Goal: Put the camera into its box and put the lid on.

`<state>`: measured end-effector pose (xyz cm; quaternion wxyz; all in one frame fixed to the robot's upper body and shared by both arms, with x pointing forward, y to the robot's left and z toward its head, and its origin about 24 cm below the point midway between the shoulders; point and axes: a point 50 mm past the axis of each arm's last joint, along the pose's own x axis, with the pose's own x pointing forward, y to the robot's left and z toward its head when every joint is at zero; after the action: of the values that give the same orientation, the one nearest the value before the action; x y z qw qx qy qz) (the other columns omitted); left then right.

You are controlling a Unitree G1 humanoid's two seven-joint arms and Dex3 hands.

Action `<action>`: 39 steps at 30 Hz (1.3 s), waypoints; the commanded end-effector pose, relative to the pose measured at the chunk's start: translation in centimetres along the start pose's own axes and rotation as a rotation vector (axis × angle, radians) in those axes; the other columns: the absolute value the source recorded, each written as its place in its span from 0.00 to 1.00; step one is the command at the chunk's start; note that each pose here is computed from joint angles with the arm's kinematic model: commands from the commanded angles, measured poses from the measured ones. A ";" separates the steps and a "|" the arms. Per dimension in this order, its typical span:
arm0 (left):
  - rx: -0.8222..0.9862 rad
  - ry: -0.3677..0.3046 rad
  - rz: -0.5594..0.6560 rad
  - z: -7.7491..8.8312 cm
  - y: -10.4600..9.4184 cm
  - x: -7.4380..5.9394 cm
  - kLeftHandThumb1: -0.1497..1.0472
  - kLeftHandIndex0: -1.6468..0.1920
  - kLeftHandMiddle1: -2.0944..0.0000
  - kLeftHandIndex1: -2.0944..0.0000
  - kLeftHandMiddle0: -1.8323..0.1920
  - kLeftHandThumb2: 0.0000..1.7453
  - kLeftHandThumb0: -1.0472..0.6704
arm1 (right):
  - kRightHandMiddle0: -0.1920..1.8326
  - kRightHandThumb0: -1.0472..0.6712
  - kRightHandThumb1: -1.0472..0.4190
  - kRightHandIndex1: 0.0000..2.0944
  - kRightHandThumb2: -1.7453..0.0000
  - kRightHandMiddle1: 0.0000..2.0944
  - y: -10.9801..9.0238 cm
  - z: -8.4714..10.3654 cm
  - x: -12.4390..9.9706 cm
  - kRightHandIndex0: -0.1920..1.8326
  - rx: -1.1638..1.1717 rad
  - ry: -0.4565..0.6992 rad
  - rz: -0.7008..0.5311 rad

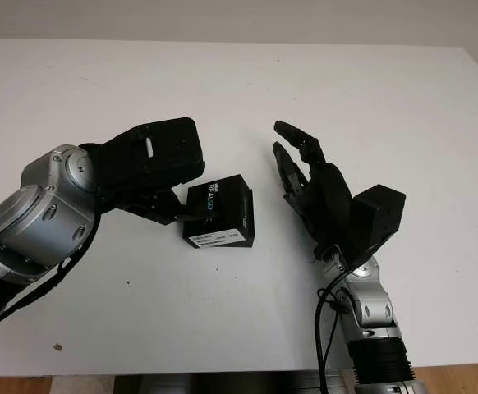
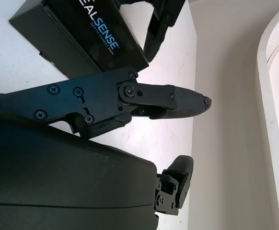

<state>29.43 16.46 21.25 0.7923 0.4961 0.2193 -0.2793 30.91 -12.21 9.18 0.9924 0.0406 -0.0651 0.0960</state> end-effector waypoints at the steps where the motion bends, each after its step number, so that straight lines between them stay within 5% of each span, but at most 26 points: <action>1: 0.042 0.048 0.013 -1.3 -0.2 0.1 1.00 1.00 1.00 1.00 1.00 0.23 0.26 | 0.02 0.20 0.00 0.03 0.75 0.42 0.0 0.2 0.0 0.18 -0.004 -0.019 0.003; 10: 0.119 0.000 0.295 -4.7 1.4 -1.5 1.00 1.00 0.99 1.00 1.00 0.23 0.28 | 0.03 0.21 0.00 0.03 0.76 0.41 -0.2 0.2 0.0 0.18 -0.003 -0.010 -0.005; 16: 0.032 -0.020 0.461 -7.1 2.1 -2.3 1.00 0.92 0.96 0.96 0.89 0.21 0.28 | 0.03 0.21 0.00 0.03 0.76 0.40 -0.7 0.3 0.2 0.18 -0.003 -0.022 -0.006; 23: -0.040 -0.241 0.643 -9.2 1.7 -2.4 1.00 0.87 0.97 0.96 0.82 0.10 0.25 | 0.04 0.22 0.00 0.03 0.77 0.39 -1.7 1.1 0.2 0.18 0.013 -0.061 -0.026; 28: -0.041 -0.393 0.616 -10.6 0.6 -2.1 0.99 0.90 0.98 0.98 0.88 0.05 0.15 | 0.01 0.24 0.00 0.02 0.77 0.42 -2.9 2.5 0.5 0.17 0.032 -0.116 -0.046; 39: 0.111 -0.511 0.474 -10.4 -1.4 -1.5 0.96 1.00 0.98 0.98 0.97 0.02 0.09 | 0.00 0.27 0.00 0.01 0.72 0.33 -4.9 5.8 1.0 0.15 -0.008 -0.184 -0.116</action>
<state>26.79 25.92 17.33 0.8403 0.4866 -0.1236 -0.2044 32.06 -16.96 13.48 0.9886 0.0557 -0.1349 0.0370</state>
